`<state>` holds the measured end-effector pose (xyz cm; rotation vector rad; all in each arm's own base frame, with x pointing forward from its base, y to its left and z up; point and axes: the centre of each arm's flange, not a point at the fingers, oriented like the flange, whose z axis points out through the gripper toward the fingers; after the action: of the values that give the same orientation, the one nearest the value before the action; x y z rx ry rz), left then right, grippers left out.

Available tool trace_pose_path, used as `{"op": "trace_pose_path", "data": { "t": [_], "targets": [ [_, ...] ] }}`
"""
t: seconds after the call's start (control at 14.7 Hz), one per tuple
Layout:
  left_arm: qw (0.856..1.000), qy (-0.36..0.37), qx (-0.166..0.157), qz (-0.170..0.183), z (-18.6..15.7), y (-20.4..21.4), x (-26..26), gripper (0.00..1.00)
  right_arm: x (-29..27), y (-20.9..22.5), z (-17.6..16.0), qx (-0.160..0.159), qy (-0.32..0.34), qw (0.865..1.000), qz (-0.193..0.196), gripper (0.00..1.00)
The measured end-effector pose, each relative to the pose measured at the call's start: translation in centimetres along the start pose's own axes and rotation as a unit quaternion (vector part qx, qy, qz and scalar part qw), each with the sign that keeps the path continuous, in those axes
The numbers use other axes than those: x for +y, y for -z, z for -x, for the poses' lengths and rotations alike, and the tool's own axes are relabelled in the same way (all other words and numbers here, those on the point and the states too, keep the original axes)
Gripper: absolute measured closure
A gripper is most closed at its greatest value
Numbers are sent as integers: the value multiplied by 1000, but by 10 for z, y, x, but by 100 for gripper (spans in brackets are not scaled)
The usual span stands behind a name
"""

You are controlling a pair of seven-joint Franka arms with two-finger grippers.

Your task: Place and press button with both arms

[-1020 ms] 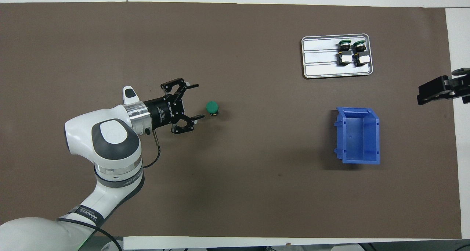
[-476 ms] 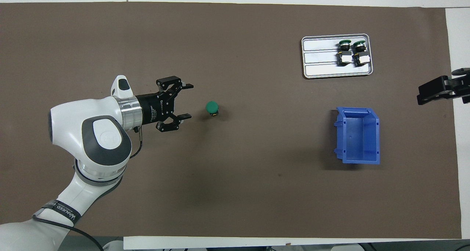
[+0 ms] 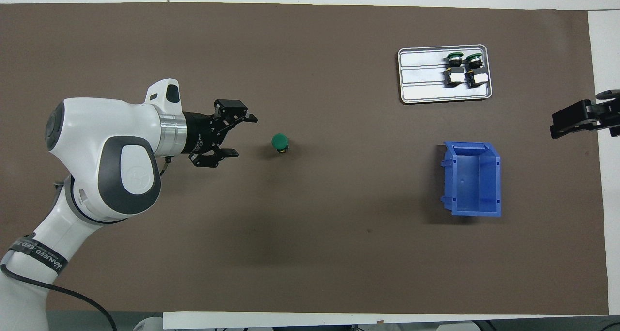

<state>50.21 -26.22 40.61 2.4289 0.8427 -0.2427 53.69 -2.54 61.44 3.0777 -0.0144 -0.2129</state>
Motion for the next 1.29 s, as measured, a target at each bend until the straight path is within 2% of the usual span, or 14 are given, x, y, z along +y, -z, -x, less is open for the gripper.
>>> {"op": "trace_pose_path", "data": {
  "t": [0.14, 0.27, 0.34, 0.41, 0.48, 0.54, 0.68, 0.75, 0.88, 0.95, 1.02, 1.16, 1.22, 1.29],
  "targets": [
    [996, -63, 27, -57, 3, 6, 12, 0, 0, 0, 0, 0, 0, 1000, 0, 1],
    [991, -87, 53, -87, 1, 10, 24, 3, 0, 0, 0, 0, 0, 1000, 0, 1],
    [989, -93, 63, -95, 0, 10, 29, 14, 0, 0, 0, 0, 0, 1000, 0, 1],
    [987, -104, 70, -104, 2, 8, 33, 21, 0, 0, 0, 0, 0, 1000, 0, 1],
    [984, -117, 74, -113, 7, 4, 37, 21, 0, 0, 0, 0, 0, 1000, 0, 1],
    [981, -130, 78, -121, 14, -1, 42, 27, 0, 0, 0, 0, 0, 1000, 0, 1],
    [977, -148, 79, -131, 27, -9, 53, 47, 0, 0, 0, 0, 0, 1000, 0, 1],
    [975, -154, 72, -142, 33, -16, 60, 47, 0, 0, 0, 0, 0, 1000, 0, 1],
    [970, -167, 70, -161, 40, -30, 77, 59, 0, 0, 0, 0, 0, 1000, 0, 1],
    [968, -173, 72, -169, 42, -39, 82, 61, 0, 0, 0, 0, 0, 1000, 0, 1],
    [965, -180, 73, -179, 47, -49, 85, 74, 0, 0, 0, 0, 0, 1000, 0, 1],
    [960, -187, 76, -193, 55, -68, 88, 77, 0, 0, 0, 0, 0, 1000, 0, 1],
    [959, -188, 76, -197, 56, -74, 88, 85, 0, 0, 0, 0, 0, 1000, 0, 1],
    [959, -189, 76, -199, 55, -77, 88, 85, 0, 0, 0, 0, 0, 1000, 0, 1]
  ]
}}
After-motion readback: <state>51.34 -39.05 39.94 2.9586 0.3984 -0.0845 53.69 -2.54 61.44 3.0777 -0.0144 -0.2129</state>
